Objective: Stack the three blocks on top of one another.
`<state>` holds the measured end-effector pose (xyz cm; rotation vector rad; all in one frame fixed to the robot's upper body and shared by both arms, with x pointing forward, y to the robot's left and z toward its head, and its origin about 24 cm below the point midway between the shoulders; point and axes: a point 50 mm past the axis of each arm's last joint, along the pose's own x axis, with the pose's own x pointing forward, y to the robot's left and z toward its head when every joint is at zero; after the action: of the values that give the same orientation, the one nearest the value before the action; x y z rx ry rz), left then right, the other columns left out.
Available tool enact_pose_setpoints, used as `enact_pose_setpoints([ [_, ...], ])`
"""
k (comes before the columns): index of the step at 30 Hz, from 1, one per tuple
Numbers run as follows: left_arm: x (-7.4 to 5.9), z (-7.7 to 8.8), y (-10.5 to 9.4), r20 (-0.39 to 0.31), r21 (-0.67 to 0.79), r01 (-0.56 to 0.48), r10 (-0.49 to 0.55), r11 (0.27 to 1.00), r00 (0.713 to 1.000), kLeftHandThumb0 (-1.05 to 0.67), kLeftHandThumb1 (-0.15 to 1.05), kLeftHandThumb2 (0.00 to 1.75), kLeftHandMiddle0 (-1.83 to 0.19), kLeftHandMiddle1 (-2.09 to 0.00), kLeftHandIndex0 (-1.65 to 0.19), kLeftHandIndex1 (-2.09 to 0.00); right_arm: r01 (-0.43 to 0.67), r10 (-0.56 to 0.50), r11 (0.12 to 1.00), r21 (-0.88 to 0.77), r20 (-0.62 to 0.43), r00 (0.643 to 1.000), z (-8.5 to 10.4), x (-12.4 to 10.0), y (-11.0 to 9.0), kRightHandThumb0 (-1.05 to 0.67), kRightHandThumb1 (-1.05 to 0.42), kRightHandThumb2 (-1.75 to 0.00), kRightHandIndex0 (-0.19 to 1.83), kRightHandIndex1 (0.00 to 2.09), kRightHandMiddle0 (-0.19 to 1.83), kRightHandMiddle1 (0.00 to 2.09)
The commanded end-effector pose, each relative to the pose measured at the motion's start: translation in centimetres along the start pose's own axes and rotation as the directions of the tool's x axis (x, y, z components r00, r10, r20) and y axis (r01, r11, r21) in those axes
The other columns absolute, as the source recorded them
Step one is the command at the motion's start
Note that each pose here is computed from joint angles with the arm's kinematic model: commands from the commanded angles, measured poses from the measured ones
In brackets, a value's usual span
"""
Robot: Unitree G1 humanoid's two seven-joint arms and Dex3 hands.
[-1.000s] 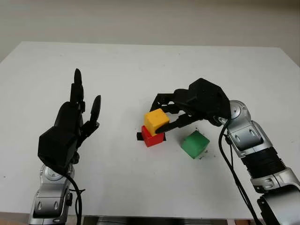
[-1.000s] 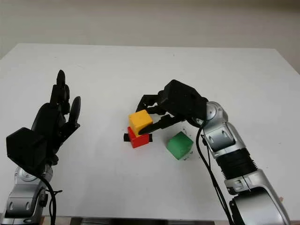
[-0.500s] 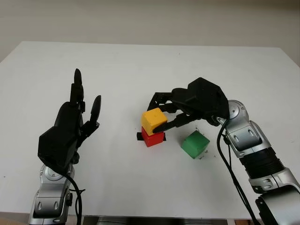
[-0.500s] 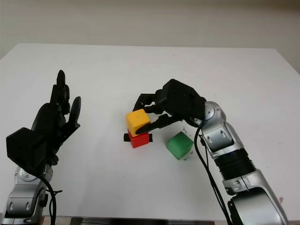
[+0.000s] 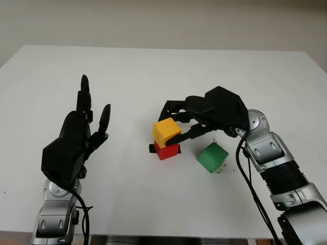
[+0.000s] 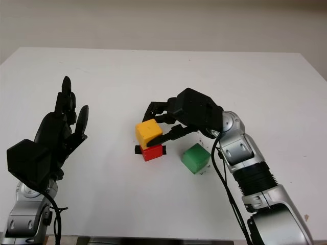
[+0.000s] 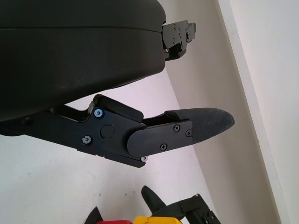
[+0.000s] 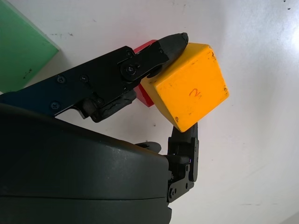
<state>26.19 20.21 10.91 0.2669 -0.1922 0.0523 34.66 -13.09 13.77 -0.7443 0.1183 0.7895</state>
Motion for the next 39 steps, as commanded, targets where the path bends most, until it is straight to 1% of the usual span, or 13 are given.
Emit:
enact_pose_setpoints([
  [1, -0.16, 0.20, -0.05, 0.008, 0.002, 0.004, -0.004, 1.000, 1.000, -0.76, 1.05, 0.60, 0.19, -0.01, 0.19, 0.00, 0.013, -0.013, 1.000, -0.009, -0.010, 1.000, 0.39, -0.28, -0.53, -0.49, -0.93, -0.05, 0.31, 0.06, 0.30, 1.72],
  [5, -0.11, 0.19, -0.04, 0.015, -0.005, 0.005, -0.005, 1.000, 1.000, -0.76, 1.05, 0.59, 0.19, -0.02, 0.19, 0.00, 0.015, -0.016, 1.000, -0.017, -0.039, 0.999, 0.47, -0.63, -0.60, -0.46, -0.93, -0.05, 0.30, 0.06, 0.28, 1.70],
  [17, -0.07, 0.32, -0.06, 0.011, 0.000, 0.002, -0.002, 1.000, 1.000, -0.76, 1.05, 0.60, 0.19, -0.02, 0.19, 0.00, 0.015, -0.015, 1.000, -0.010, -0.016, 1.000, -0.22, -0.36, -0.40, -0.49, -0.92, -0.05, 0.32, 0.07, 0.30, 1.71],
  [29, -0.02, 0.28, -0.03, 0.018, -0.005, 0.008, -0.008, 1.000, 1.000, -0.75, 1.05, 0.59, 0.19, -0.02, 0.19, 0.00, 0.004, -0.004, 1.000, -0.014, 0.007, 1.000, -0.18, -0.22, -0.16, -0.51, -0.92, -0.05, 0.33, 0.08, 0.33, 1.69],
  [39, -0.07, 0.23, -0.11, 0.015, 0.005, 0.011, -0.011, 1.000, 1.000, -0.76, 1.05, 0.59, 0.19, -0.01, 0.19, 0.00, 0.006, -0.006, 1.000, -0.003, -0.012, 1.000, -0.41, -0.30, -0.16, -0.50, -0.92, -0.05, 0.33, 0.07, 0.33, 1.68],
])
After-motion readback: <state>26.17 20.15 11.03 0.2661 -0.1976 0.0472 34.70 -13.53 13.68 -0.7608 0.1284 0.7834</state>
